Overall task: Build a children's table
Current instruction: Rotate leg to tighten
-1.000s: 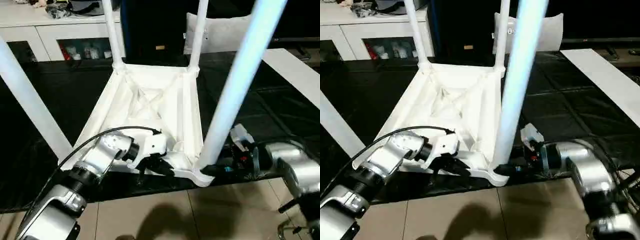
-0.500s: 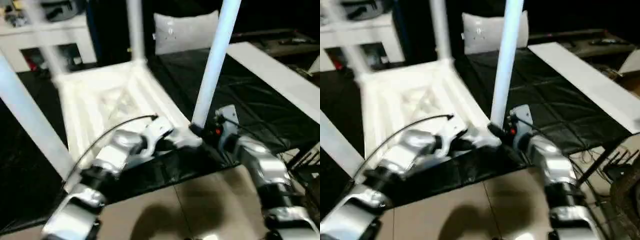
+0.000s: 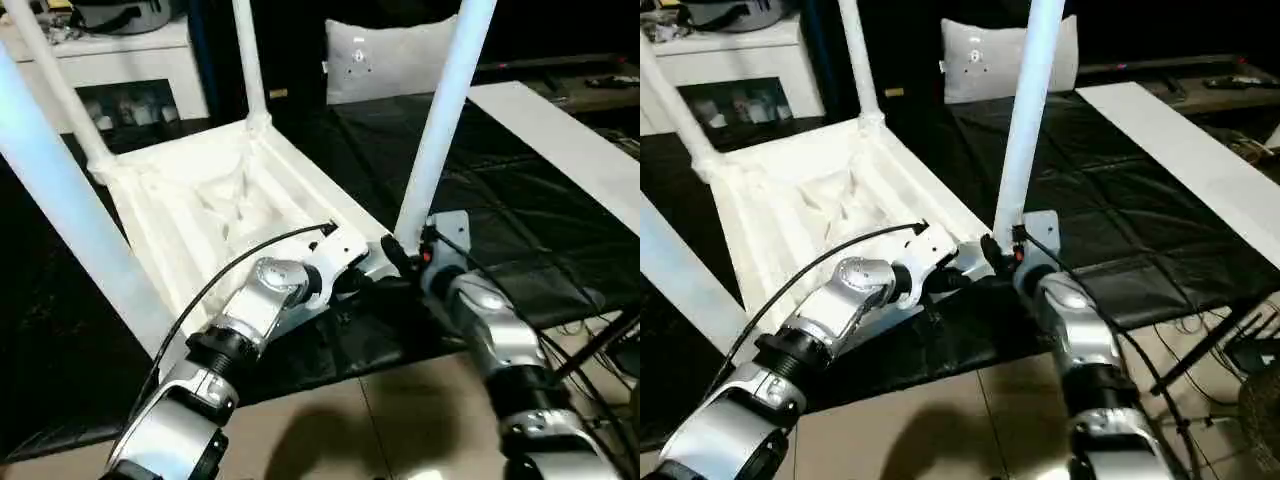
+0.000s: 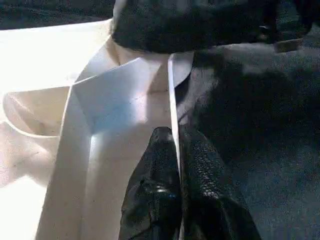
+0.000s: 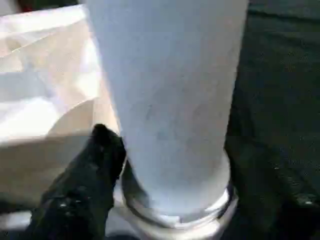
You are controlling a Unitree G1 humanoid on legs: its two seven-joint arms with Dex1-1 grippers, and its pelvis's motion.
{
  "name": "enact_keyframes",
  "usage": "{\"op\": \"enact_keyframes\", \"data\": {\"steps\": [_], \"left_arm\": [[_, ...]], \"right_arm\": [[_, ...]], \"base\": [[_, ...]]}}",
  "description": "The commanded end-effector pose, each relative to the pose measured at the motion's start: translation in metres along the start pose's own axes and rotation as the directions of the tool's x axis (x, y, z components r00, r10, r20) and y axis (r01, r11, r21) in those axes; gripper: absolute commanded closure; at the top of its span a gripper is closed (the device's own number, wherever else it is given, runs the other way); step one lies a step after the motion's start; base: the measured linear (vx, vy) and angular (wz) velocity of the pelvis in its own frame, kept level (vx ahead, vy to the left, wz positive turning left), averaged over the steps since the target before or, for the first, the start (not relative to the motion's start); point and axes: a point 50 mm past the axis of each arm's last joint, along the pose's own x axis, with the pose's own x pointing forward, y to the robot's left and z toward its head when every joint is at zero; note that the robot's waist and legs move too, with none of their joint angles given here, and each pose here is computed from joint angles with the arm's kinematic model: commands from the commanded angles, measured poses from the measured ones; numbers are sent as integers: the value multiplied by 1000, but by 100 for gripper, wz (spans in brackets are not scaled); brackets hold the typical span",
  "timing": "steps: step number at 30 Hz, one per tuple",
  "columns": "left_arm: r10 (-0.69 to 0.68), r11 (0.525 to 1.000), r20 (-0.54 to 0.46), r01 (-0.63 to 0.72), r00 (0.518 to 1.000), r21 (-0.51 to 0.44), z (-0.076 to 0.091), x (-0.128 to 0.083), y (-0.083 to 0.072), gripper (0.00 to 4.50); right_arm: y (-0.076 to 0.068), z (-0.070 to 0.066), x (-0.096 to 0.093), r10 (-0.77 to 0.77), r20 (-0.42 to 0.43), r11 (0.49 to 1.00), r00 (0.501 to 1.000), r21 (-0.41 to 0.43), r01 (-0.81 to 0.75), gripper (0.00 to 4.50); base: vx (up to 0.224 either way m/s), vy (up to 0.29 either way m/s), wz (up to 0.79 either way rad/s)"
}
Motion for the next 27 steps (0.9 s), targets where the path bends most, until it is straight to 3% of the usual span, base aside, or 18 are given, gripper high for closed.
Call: {"op": "enact_keyframes", "data": {"steps": [1,6,12,13,16,22,27], "left_arm": [[-15,998,48,11,999,66,8,-6,6,450],[-113,985,17,110,993,130,-2,-18,8,450],[-291,934,-2,284,957,216,-7,-33,4,450],[-358,905,-18,351,934,239,-9,-39,2,450],[-414,870,-68,417,908,263,-12,-45,1,450],[-485,815,-134,502,864,290,-16,-53,1,450],[-496,806,-133,512,858,297,-14,-54,1,450]], "right_arm": [[-2,5,-7,90,9,996,996,-22,-90,67],[-16,17,-28,240,-1,967,971,-81,-240,22],[-25,29,-48,422,-112,877,900,-200,-436,5],[-25,31,-53,490,-139,835,861,-210,-509,5],[-22,33,-58,580,-165,775,798,-188,-603,5],[-9,29,-64,731,-225,635,645,-125,-763,72],[-1,24,-60,763,-251,593,595,-94,-800,113]], "base": [[0,0,0],[0,0,0],[0,0,0],[0,0,0],[0,0,0],[0,0,0],[0,0,0]]}}
